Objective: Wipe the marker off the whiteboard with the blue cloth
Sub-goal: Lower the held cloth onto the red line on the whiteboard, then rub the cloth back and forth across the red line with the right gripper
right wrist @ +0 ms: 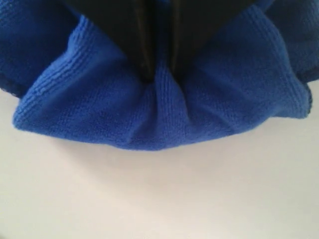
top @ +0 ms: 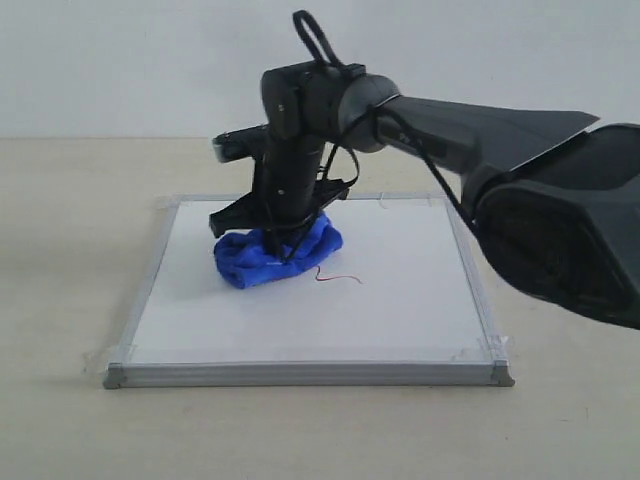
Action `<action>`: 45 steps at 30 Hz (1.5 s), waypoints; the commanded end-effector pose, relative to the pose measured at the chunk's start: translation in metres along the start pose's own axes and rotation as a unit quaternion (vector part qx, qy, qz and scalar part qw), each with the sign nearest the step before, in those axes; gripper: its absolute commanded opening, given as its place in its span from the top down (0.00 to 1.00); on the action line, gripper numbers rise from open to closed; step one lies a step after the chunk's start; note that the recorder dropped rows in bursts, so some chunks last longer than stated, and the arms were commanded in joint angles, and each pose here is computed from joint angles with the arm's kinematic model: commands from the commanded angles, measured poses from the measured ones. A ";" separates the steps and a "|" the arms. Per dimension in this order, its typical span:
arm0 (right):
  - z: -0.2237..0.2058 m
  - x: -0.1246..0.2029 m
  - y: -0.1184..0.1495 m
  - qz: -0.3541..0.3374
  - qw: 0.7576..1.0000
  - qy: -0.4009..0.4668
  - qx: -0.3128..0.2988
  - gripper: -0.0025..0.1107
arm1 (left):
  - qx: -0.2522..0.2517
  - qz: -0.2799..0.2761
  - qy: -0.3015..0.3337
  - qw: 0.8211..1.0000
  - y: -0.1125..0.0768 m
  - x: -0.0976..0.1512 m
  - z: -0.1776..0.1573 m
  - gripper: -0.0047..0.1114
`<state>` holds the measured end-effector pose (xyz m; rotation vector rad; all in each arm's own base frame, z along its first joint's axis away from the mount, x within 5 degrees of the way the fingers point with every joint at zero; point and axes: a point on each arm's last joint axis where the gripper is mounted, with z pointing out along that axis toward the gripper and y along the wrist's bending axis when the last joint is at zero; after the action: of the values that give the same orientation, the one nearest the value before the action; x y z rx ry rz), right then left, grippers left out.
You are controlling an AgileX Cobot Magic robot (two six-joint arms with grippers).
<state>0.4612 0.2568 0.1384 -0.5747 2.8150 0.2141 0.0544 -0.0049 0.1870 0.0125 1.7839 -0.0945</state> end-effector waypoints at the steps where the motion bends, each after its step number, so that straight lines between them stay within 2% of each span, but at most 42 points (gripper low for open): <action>1: 0.011 0.002 -0.061 0.052 0.997 0.009 0.062 0.98 | -0.002 0.001 -0.004 1.000 0.000 0.000 0.000 0.92; 3: 0.012 0.002 -0.057 0.060 0.998 0.011 0.026 0.98 | -0.002 0.001 -0.004 1.000 0.000 0.000 0.000 0.92; 5: 0.014 0.000 -0.028 0.037 0.999 0.000 -0.040 0.98 | -0.002 0.001 -0.004 1.000 0.000 0.000 0.000 0.92; 7: 0.016 -0.001 0.014 -0.013 0.996 -0.021 -0.084 0.98 | -0.002 0.001 -0.004 1.000 0.000 0.000 0.000 0.92; 8: 0.017 0.002 0.039 -0.067 0.993 -0.030 -0.094 0.98 | -0.002 0.001 -0.004 1.000 0.000 0.000 0.000 0.92; 10: 0.018 0.007 0.069 -0.137 0.985 -0.038 -0.096 0.98 | -0.002 0.001 -0.004 1.000 0.000 0.000 0.000 0.92; 11: 0.019 0.008 0.074 -0.149 0.984 -0.039 -0.090 0.98 | -0.002 0.001 -0.004 1.000 0.000 0.000 0.000 0.92; 13: 0.020 0.009 0.067 -0.145 0.988 -0.028 -0.051 0.98 | -0.002 0.001 -0.004 1.000 0.000 0.000 0.000 0.92; 15: 0.020 0.005 0.032 -0.101 0.994 -0.015 0.026 0.98 | -0.002 0.001 -0.004 1.000 0.000 0.000 0.000 0.92; 16: 0.018 0.002 0.005 -0.054 0.997 -0.015 0.055 0.98 | -0.002 0.001 -0.004 1.000 0.000 0.000 0.000 0.92; 19: 0.015 -0.001 -0.029 0.020 0.999 -0.015 0.044 0.98 | -0.002 0.001 -0.004 1.000 0.000 0.000 0.000 0.92; 21: 0.014 -0.002 -0.040 0.060 0.998 -0.012 0.016 0.98 | -0.002 0.001 -0.004 1.000 0.000 0.000 0.000 0.92; 24: 0.014 -0.002 -0.034 0.062 0.998 -0.013 -0.029 0.98 | -0.002 0.001 -0.004 1.000 0.000 0.000 0.000 0.92; 29: 0.014 0.000 0.014 -0.037 0.992 -0.015 -0.118 0.98 | -0.002 0.001 -0.004 1.000 0.000 0.000 0.000 0.92; 32: 0.016 0.011 0.040 -0.103 0.988 0.021 -0.114 0.98 | -0.002 0.001 -0.004 1.000 0.000 0.000 0.000 0.92; 34: 0.017 0.017 0.045 -0.130 0.986 0.043 -0.095 0.98 | -0.002 0.001 -0.004 1.000 0.000 0.000 0.000 0.92; 39: 0.016 0.025 0.033 -0.133 0.985 0.096 -0.051 0.98 | -0.002 0.001 -0.004 1.000 0.000 0.000 0.000 0.92; 45: 0.015 0.020 -0.012 -0.117 0.988 0.099 0.031 0.98 | -0.002 0.001 -0.004 1.000 0.000 0.000 0.000 0.92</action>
<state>0.4419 0.2803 0.1365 -0.9381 2.7733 0.2742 0.0544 -0.0049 0.1870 0.0125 1.7839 -0.0945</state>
